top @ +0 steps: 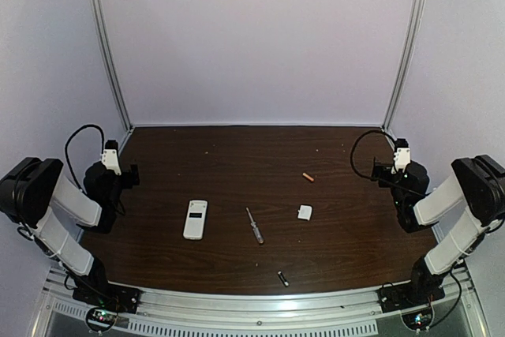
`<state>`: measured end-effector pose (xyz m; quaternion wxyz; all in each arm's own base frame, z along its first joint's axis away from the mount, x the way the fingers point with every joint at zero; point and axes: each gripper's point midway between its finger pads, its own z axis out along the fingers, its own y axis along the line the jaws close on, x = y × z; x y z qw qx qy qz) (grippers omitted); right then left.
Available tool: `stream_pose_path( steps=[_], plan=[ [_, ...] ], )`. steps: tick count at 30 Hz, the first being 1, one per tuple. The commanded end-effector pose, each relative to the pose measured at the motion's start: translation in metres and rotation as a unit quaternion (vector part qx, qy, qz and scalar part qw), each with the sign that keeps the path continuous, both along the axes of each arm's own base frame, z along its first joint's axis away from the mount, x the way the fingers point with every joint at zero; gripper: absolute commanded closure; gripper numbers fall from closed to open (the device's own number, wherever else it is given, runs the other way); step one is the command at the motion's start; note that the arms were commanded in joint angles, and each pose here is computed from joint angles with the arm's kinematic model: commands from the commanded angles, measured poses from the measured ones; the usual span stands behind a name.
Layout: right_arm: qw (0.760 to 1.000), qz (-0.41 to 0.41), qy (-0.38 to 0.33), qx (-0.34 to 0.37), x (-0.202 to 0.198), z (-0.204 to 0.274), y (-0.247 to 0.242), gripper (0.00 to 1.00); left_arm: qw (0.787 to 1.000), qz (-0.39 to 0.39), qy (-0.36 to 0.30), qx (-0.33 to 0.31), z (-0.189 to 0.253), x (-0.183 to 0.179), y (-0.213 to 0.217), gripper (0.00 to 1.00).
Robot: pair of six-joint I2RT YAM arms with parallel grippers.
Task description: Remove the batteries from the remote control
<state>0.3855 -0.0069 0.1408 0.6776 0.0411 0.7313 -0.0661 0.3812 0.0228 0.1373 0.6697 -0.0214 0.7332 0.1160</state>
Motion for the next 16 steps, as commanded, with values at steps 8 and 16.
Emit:
stream_pose_path(
  steps=[8,16],
  plan=[
    [1.0,0.006,0.003,0.003,0.0023,0.0001,0.0006,0.0,1.0,-0.001,-0.017,-0.005,0.006,-0.0006,0.001,0.03],
    [1.0,0.004,0.001,0.002,0.0013,0.0004,-0.0001,0.0,1.0,-0.001,-0.017,-0.004,0.0059,-0.0007,0.0009,0.03]
  ],
)
